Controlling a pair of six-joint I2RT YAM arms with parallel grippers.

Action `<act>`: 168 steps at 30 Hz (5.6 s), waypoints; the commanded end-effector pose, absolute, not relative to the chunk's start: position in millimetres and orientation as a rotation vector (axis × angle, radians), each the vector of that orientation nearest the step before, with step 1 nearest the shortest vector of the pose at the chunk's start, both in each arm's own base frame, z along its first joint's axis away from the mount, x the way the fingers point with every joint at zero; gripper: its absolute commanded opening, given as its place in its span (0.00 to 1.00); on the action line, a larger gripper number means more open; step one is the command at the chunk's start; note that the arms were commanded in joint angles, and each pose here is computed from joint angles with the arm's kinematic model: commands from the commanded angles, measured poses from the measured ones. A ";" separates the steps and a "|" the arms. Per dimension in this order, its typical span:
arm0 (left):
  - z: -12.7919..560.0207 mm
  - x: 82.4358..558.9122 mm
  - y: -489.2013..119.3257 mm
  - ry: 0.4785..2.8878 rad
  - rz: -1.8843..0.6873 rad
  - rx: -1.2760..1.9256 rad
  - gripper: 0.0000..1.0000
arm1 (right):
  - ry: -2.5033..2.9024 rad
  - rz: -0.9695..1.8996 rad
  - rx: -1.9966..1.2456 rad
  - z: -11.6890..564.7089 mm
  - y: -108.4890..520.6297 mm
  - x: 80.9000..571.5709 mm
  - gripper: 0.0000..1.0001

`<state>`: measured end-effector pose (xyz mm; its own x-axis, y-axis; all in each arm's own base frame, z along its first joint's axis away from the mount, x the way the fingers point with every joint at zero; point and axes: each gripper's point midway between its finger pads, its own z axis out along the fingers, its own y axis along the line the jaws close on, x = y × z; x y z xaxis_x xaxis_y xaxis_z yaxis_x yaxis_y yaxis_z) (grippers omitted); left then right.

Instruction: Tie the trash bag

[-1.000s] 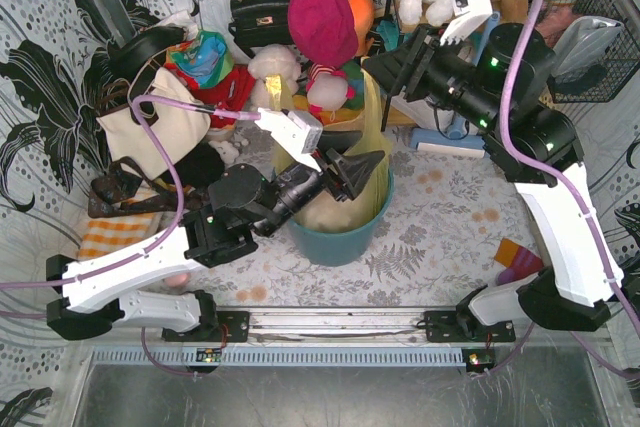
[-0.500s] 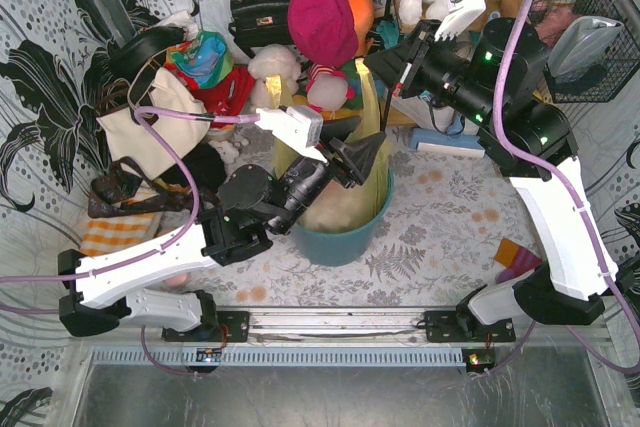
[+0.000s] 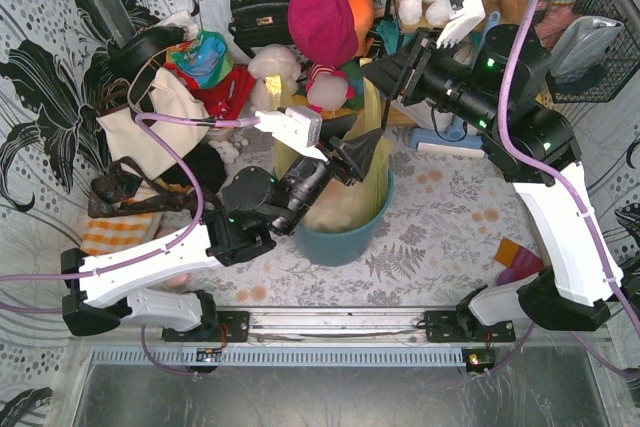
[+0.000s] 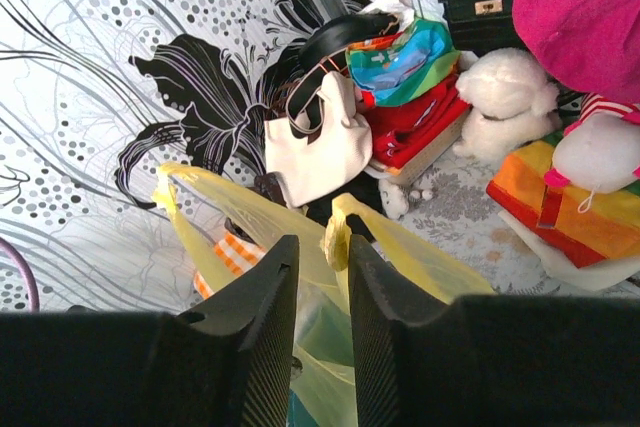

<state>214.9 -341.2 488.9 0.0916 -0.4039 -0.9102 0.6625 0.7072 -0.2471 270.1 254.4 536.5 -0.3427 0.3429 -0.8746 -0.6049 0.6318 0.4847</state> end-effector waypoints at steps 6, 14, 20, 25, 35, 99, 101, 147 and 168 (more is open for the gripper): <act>499.2 215.8 -329.2 1.210 -0.814 0.186 0.60 | 1.652 1.055 -0.224 535.8 259.9 260.5 0.16; 500.8 219.1 -327.5 1.203 -0.793 0.171 0.60 | 1.574 1.061 -0.218 559.9 255.6 258.5 0.00; 506.5 221.4 -330.5 1.188 -0.793 0.176 0.61 | 1.530 1.065 -0.232 575.5 254.2 255.7 0.03; 505.6 222.6 -332.9 1.191 -0.791 0.183 0.61 | 1.537 1.071 -0.248 572.6 258.0 257.0 0.00; 503.1 223.8 -332.4 1.197 -0.795 0.181 0.62 | 1.581 0.998 -0.202 560.8 250.9 267.7 0.28; 524.2 253.1 -318.6 1.084 -0.768 0.166 0.73 | 1.539 1.090 -0.211 574.2 259.2 260.2 0.00; 527.5 255.1 -319.8 1.062 -0.761 0.181 0.74 | 1.540 1.091 -0.218 573.3 260.1 259.8 0.00; 559.3 250.5 -327.1 0.716 -1.107 0.696 0.55 | 1.530 1.097 -0.254 567.2 251.5 242.2 0.00; 567.9 249.4 -317.6 0.696 -1.112 0.640 0.37 | 1.538 1.084 -0.250 562.9 251.7 245.2 0.00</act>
<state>259.6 -331.4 543.7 0.2316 -0.5177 -0.8236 0.9520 0.2947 0.0825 249.8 254.1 550.7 -0.3352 0.3773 -0.8633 -0.6605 0.5593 0.5009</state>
